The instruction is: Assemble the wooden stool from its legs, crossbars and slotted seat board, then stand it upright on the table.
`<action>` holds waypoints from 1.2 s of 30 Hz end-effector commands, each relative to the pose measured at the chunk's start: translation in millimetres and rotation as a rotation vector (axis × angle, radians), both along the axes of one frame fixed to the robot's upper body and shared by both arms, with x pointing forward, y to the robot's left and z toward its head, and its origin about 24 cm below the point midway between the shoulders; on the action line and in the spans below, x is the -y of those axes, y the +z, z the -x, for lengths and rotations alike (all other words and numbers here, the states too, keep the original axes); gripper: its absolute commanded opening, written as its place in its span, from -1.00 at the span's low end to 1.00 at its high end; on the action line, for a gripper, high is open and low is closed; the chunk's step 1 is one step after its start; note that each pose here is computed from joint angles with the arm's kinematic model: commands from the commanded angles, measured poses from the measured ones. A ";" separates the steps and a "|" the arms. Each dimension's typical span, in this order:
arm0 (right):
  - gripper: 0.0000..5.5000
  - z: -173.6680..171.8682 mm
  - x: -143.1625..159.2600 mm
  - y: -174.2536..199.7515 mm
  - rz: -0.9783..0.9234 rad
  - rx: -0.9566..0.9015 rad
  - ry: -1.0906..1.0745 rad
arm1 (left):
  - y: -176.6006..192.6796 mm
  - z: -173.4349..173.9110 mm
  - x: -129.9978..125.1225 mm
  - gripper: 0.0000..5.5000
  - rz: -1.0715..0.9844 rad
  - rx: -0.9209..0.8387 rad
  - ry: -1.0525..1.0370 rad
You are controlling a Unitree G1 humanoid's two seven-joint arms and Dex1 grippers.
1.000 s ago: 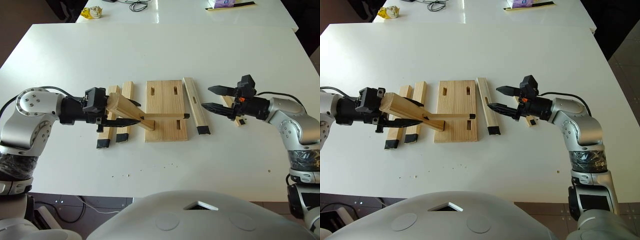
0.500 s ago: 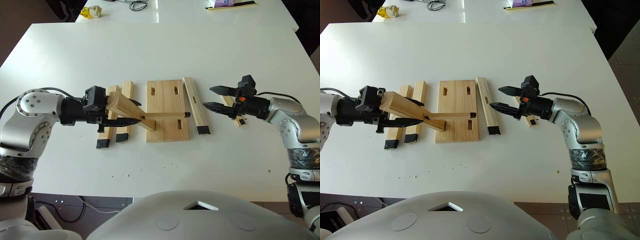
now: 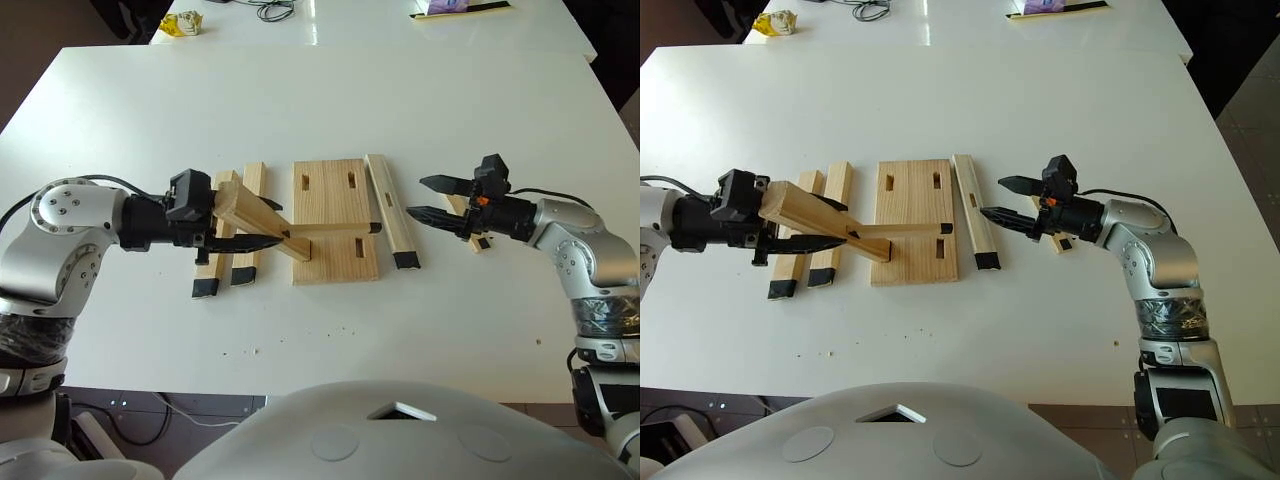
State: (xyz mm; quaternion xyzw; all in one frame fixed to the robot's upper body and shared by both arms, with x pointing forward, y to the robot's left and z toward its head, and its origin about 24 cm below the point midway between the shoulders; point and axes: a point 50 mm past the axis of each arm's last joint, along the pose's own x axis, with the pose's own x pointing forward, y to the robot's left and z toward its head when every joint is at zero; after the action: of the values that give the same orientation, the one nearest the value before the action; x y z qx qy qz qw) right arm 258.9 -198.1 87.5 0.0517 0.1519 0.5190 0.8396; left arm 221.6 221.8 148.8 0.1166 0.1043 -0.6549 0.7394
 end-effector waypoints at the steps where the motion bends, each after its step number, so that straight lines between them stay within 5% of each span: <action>1: 0.53 3.1 0.3 0.0 0.004 0.008 -0.007 | -10.3 -3.1 -3.8 0.06 -0.024 -0.058 0.032; 5: 0.53 3.7 0.9 0.2 0.007 0.006 -0.004 | -8.8 -5.4 -4.0 0.27 -0.010 -0.046 0.052; 19: 0.53 6.2 3.7 -3.1 0.016 -0.003 -0.020 | -15.7 13.8 -42.6 0.28 -0.135 -0.086 0.144; 23: 0.53 7.8 5.4 -2.4 0.014 0.014 -0.057 | -22.3 21.1 -75.8 0.28 -0.246 -0.068 0.325; 27: 0.53 -1.1 14.6 2.4 0.022 0.073 -0.193 | -40.0 22.6 -98.7 0.28 -0.265 -0.014 0.725; 36: 0.53 -25.7 28.4 41.2 -0.012 0.218 -0.466 | -89.7 42.2 -44.4 0.28 -0.146 -0.103 1.192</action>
State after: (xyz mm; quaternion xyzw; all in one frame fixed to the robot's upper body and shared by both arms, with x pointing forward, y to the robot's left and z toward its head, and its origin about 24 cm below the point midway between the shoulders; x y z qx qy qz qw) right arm 275.6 -226.0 113.3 0.0351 0.0675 0.3385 0.9379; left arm 181.5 275.7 64.2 0.0666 0.2269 -0.1724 0.9562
